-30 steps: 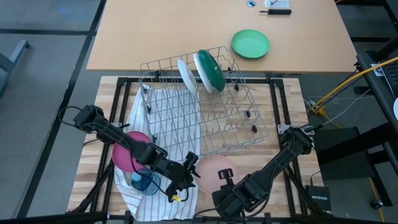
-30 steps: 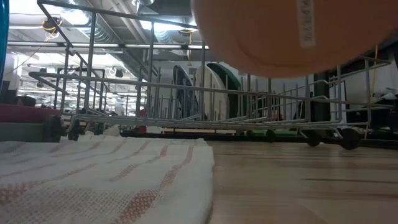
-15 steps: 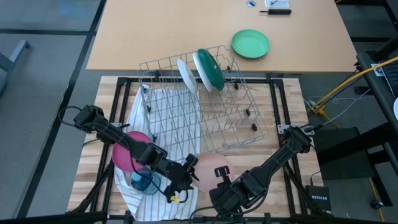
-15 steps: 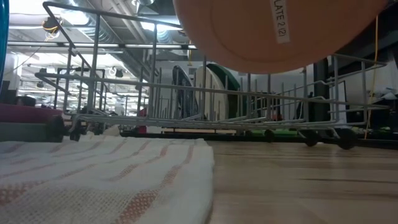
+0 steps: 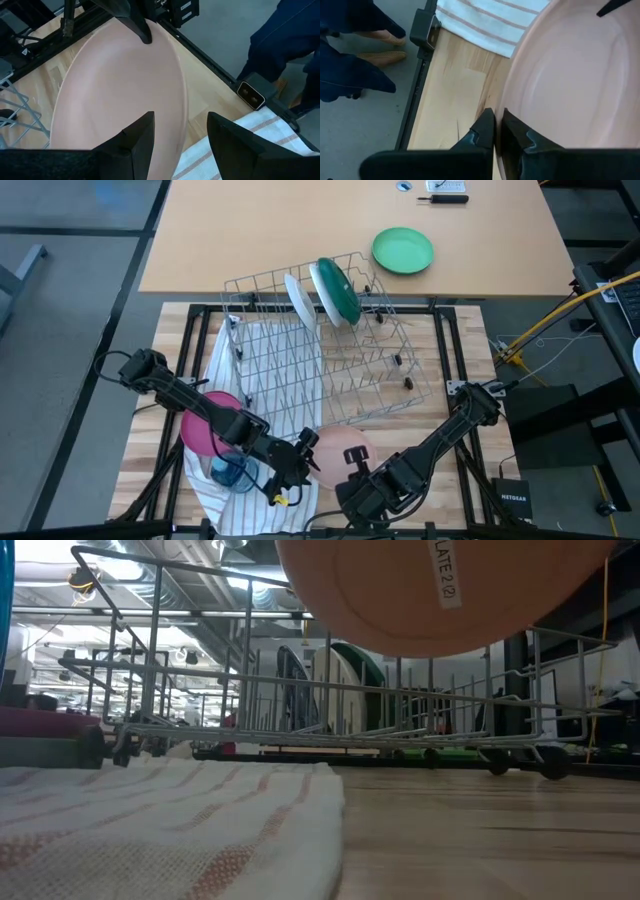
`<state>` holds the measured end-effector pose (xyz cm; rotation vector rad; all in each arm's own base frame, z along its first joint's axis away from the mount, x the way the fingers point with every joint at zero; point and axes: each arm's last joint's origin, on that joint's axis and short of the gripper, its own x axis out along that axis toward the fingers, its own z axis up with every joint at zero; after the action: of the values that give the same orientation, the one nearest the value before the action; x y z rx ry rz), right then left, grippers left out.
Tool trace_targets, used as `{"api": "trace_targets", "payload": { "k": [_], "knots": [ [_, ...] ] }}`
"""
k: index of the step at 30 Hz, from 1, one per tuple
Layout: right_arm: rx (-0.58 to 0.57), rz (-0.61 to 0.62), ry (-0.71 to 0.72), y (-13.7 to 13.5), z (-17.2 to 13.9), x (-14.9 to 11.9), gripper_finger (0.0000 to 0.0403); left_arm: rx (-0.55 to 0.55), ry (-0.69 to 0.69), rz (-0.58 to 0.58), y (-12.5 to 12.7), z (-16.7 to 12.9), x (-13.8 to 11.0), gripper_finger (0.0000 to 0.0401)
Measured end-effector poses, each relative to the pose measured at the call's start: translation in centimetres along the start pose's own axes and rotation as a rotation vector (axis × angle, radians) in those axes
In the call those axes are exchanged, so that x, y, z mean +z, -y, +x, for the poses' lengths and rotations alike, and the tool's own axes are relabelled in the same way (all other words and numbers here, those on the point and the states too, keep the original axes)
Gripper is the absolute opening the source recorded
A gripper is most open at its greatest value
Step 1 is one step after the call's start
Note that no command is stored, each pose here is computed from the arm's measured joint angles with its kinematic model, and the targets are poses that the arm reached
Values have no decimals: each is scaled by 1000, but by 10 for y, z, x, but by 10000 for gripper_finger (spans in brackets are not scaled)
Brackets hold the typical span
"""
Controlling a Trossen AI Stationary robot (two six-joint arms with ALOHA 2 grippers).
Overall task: Sort dishes
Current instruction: Put the light orange plate into the dish rack
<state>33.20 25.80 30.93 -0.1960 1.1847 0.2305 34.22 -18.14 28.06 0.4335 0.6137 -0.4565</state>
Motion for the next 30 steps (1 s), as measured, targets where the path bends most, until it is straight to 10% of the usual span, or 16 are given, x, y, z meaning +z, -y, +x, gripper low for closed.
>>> {"api": "trace_targets", "payload": {
  "k": [14, 25, 30],
  "knots": [
    [54, 2, 2, -2, 0, 1, 17, -26, -42, 60, 8, 34, -12, 165],
    [106, 6, -16, -4, 0, 1, 17, -19, -28, 134, 8, 34, -10, 17],
    [146, 16, -37, -5, 0, 0, 26, -22, -23, 126, 8, 34, -10, 20]
  ]
}}
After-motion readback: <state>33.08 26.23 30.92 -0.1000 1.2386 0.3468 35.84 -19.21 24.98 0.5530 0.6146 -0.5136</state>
